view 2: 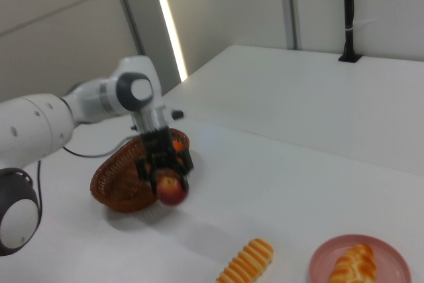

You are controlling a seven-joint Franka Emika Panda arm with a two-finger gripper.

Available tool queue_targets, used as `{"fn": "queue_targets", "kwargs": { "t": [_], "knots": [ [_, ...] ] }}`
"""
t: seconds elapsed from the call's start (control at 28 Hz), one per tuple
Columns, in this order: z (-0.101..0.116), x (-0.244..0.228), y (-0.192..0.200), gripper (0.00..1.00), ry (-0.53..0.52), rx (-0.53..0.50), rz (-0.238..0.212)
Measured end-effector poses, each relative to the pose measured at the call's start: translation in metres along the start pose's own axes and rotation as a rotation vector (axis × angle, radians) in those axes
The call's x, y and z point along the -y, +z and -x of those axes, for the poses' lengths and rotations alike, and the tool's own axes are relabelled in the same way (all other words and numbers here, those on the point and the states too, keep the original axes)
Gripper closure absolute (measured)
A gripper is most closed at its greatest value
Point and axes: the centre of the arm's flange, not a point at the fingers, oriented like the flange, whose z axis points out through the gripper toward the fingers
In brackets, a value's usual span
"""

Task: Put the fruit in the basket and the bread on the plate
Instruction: 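Carry the apple into the wicker basket and release it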

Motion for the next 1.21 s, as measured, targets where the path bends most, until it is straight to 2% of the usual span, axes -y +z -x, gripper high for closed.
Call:
{"fn": "queue_targets", "kwargs": {
  "t": [0.14, 0.29, 0.43, 0.61, 0.68, 0.75, 1.0, 1.11, 1.21],
  "knots": [
    [-0.010, 0.041, -0.037, 0.11, -0.007, -0.155, -0.003],
    [-0.028, 0.085, -0.054, 0.11, -0.013, -0.310, -0.014],
    [-0.044, 0.131, -0.037, 0.11, -0.051, -0.350, 0.030],
    [-0.058, 0.171, -0.006, 0.11, -0.068, -0.333, 0.067],
    [-0.061, 0.177, 0.002, 0.04, -0.059, -0.325, 0.074],
    [-0.062, 0.176, 0.002, 0.00, -0.054, -0.324, 0.074],
    [-0.058, 0.152, -0.015, 0.00, 0.003, -0.352, 0.066],
    [-0.049, 0.126, -0.031, 0.00, 0.049, -0.366, 0.053],
    [-0.032, 0.084, -0.039, 0.00, 0.115, -0.317, 0.032]
  ]
}}
